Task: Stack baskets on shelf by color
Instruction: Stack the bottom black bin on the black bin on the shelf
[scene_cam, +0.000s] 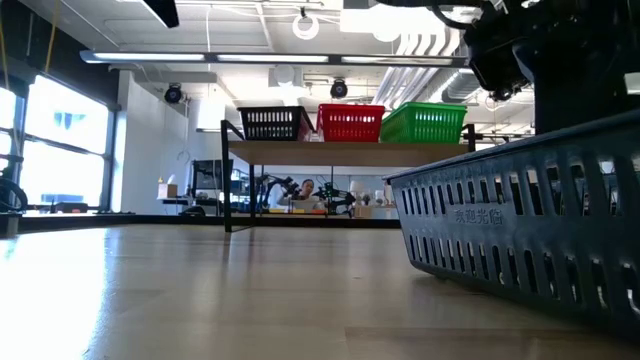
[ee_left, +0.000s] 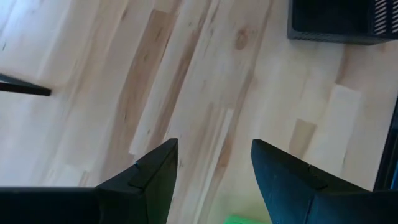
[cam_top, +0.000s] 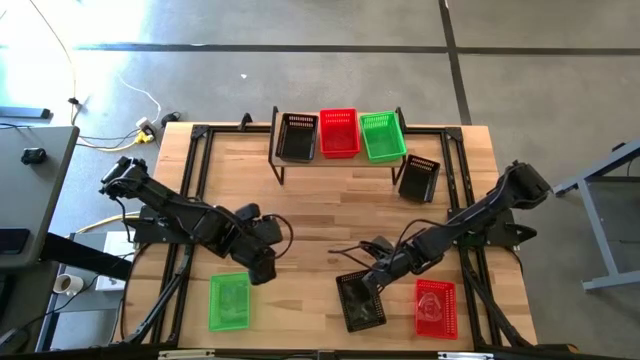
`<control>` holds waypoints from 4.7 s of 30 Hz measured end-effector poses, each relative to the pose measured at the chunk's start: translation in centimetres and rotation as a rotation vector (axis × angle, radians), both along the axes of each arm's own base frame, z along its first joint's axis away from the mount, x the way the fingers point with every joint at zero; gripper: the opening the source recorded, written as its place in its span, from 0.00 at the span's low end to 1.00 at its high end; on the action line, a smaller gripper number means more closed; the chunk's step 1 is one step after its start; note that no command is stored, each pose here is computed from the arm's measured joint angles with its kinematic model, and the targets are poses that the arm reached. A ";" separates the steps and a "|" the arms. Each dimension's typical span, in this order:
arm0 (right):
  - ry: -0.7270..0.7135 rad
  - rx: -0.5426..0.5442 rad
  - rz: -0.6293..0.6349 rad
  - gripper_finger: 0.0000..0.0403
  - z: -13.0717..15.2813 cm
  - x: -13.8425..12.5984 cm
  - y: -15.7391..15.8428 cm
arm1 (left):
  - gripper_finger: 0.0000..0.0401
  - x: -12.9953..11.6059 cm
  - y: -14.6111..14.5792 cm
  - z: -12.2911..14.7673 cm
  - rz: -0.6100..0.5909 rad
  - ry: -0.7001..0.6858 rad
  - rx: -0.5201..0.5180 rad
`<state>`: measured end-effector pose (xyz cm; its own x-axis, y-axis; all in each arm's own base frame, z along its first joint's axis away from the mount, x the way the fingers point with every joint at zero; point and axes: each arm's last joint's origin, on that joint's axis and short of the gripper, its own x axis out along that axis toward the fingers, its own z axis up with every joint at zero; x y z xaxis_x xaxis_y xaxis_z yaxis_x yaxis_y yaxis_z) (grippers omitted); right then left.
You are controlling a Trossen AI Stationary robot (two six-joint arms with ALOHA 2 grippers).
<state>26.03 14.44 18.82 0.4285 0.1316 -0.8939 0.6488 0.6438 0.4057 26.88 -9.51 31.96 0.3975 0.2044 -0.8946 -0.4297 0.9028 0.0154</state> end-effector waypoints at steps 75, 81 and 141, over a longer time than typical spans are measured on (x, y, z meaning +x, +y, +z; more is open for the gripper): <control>-0.546 -0.260 -0.449 0.00 13.5 11.2 -12.7 | 0.49 2.3 -0.5 1.3 -0.361 -0.190 0.298; -0.569 -0.235 -0.473 0.00 13.6 11.3 -12.8 | 0.49 2.6 -0.5 0.5 -0.400 -0.126 0.345; -0.743 -0.376 -0.181 0.39 18.2 9.3 -16.6 | 0.00 1.4 3.6 1.0 -0.359 0.063 0.529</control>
